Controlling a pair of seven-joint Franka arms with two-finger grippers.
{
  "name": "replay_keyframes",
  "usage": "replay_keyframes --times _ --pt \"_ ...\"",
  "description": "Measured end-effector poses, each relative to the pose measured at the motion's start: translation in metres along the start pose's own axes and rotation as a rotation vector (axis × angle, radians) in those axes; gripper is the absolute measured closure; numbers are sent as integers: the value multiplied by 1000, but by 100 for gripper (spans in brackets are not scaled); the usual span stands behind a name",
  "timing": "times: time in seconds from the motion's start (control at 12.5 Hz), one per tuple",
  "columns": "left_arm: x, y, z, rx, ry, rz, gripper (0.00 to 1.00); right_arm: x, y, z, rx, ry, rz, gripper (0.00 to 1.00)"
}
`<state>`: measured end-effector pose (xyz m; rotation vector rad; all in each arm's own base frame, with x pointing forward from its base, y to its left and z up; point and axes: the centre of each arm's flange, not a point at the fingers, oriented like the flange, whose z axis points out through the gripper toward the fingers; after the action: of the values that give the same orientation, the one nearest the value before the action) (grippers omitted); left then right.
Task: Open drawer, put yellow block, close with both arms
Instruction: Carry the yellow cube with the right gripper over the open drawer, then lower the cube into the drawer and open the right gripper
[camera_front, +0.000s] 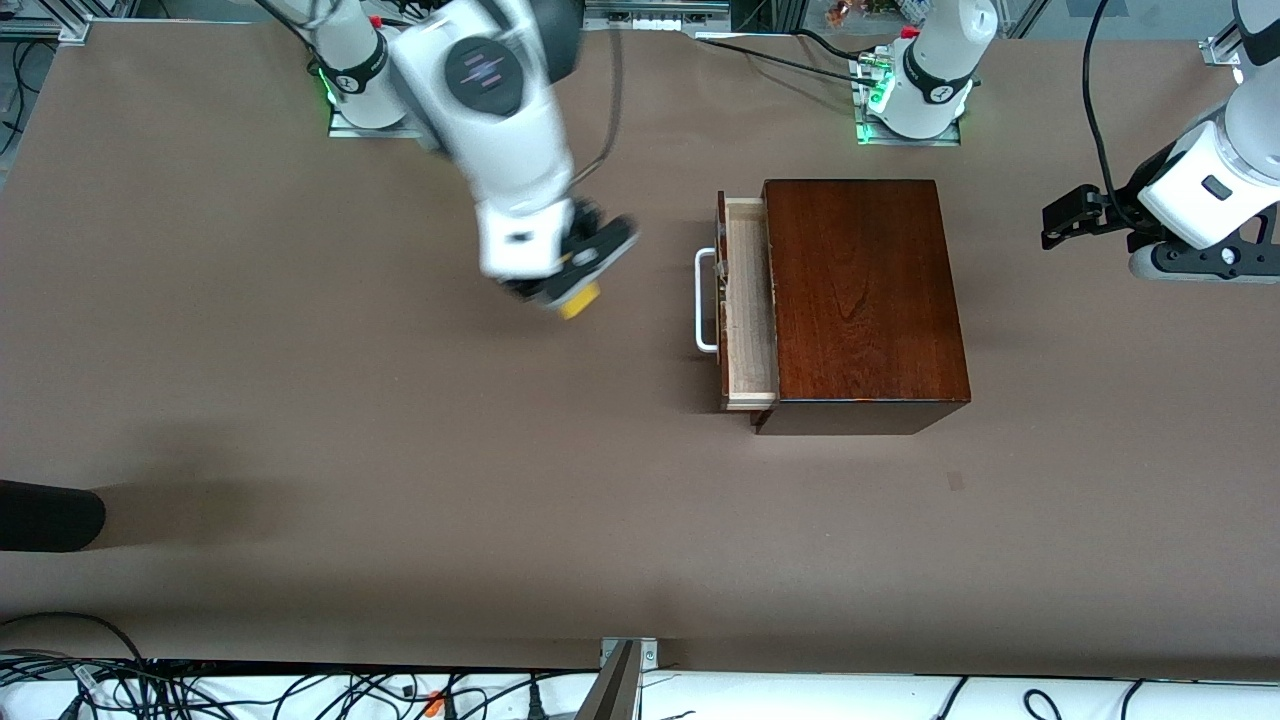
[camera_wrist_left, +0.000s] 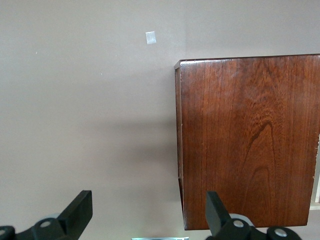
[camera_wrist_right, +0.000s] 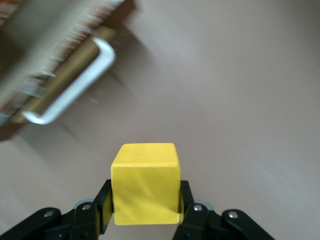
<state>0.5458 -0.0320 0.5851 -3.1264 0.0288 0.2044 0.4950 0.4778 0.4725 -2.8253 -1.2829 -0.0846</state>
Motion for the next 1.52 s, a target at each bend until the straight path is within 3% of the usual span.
replay_keyframes --times 0.24,0.56,1.12,1.52 --pt "0 0 0 0 0 0 0 32 -89 13 9 30 -132 45" --pt "0 0 0 0 0 0 0 53 -177 32 -51 60 -326 45" --pt "0 0 0 0 0 -1 0 62 -199 63 -145 43 -541 45" --pt "0 0 0 0 0 -1 0 70 -200 83 -173 68 -611 45"
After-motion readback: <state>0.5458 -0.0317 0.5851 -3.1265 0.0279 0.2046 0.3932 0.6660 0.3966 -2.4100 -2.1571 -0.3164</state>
